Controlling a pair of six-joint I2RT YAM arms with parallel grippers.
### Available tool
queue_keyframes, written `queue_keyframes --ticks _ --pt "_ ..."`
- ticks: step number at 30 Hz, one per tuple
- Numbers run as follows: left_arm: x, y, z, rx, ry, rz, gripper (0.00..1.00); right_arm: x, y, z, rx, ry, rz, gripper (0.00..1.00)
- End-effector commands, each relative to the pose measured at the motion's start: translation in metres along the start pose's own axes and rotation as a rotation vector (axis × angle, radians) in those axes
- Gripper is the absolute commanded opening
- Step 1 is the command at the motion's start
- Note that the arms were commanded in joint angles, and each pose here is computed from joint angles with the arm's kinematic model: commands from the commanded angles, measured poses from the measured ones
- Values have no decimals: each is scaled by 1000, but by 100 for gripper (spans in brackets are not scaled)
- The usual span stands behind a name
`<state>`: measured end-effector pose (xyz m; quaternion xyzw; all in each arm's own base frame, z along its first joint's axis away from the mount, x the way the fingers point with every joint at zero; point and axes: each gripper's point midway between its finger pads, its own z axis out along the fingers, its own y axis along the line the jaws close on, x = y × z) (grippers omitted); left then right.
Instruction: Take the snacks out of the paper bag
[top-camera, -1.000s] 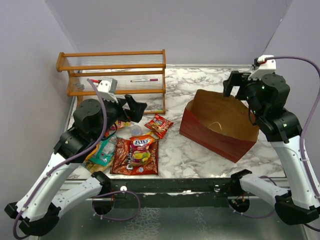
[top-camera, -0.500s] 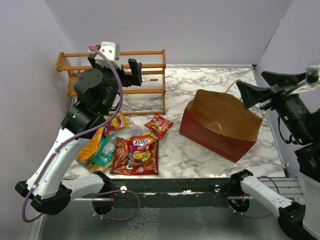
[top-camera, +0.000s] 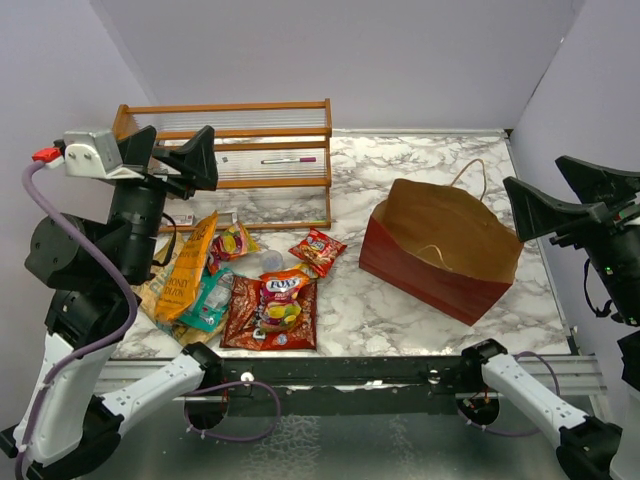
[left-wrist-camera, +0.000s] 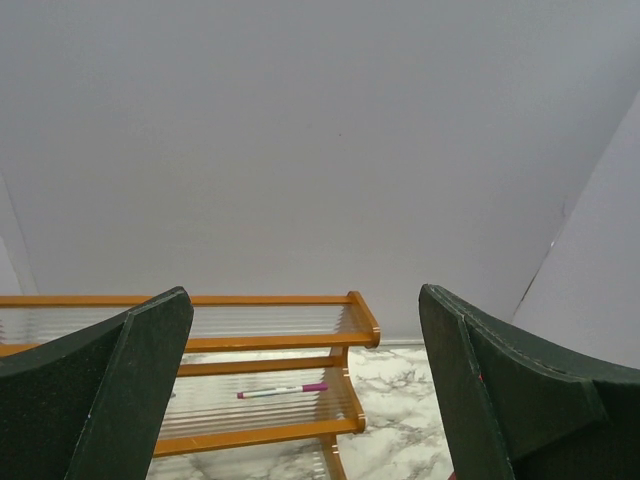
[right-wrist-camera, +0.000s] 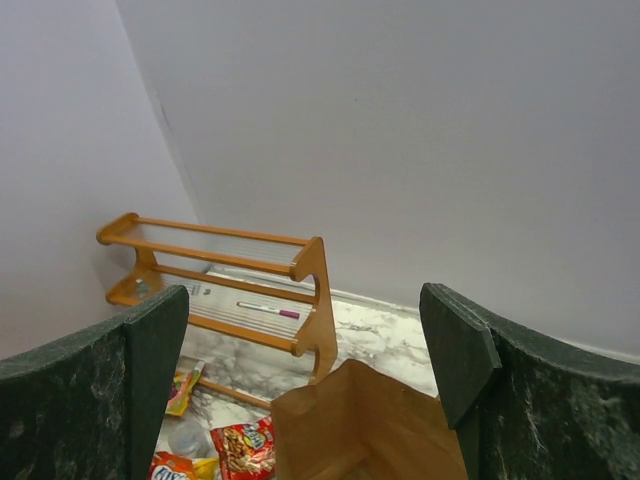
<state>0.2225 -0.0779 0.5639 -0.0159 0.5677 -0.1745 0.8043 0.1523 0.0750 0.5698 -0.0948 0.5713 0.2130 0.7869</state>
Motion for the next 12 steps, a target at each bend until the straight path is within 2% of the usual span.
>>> queue_keyframes --ticks 1,12 --pt "13 7 -4 -36 45 -2 99 7 -5 -2 35 16 28 99" --pt "17 6 -6 -30 68 -19 99 2 -9 -4 57 -1 25 99"
